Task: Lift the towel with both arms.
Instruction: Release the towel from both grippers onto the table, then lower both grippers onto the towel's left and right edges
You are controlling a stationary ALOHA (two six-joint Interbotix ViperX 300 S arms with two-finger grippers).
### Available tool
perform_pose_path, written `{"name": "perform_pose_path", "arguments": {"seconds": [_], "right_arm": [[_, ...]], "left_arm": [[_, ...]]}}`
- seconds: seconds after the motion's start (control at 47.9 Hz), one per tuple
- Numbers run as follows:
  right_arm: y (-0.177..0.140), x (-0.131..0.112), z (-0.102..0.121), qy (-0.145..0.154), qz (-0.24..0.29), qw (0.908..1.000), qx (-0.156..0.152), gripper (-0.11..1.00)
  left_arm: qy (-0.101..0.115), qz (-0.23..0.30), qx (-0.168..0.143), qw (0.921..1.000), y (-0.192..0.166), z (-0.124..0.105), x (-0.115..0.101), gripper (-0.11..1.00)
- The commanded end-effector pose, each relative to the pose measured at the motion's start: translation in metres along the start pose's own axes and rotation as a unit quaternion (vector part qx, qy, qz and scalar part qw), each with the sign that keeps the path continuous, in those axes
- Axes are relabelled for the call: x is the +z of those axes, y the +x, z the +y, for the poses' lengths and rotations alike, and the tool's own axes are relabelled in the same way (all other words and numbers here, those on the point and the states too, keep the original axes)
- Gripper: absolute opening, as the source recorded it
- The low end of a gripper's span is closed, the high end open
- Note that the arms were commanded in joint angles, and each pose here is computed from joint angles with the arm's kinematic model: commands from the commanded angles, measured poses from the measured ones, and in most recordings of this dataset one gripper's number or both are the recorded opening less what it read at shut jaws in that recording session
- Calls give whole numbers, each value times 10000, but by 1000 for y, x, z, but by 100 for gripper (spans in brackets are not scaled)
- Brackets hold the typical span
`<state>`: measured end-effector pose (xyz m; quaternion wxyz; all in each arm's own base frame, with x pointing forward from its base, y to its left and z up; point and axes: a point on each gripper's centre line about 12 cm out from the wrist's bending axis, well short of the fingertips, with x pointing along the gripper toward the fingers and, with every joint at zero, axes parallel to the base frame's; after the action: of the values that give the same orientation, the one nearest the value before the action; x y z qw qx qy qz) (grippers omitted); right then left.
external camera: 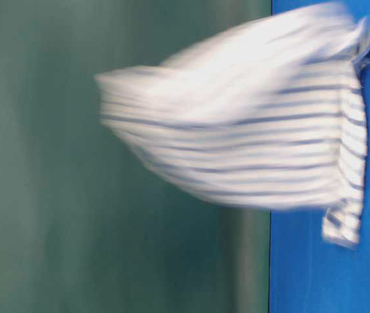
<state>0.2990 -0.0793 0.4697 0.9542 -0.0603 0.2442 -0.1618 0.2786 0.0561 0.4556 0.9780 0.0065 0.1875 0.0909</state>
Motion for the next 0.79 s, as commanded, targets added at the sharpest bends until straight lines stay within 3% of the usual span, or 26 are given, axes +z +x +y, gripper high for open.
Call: {"name": "perform_pose_path", "arguments": {"seconds": [0.0,0.167,0.313,0.522,0.773], "right_arm": [[-9,7,-3,24,-180,9998,-34,66],[-8,5,-3,56,-142,9999,-26,67],[2,-12,2,137,152,9998,18,67],[30,-62,15,207,808,9964,115,67],[57,-118,30,372,1151,9924,230,67]], "left_arm": [[-27,-176,21,9998,-8,1,7,89],[-12,-161,0,9999,-3,0,4,89],[11,-27,-73,10000,19,-5,-14,89],[56,176,-174,9997,56,-14,-56,89],[57,559,-183,9983,92,-17,-108,89]]}}
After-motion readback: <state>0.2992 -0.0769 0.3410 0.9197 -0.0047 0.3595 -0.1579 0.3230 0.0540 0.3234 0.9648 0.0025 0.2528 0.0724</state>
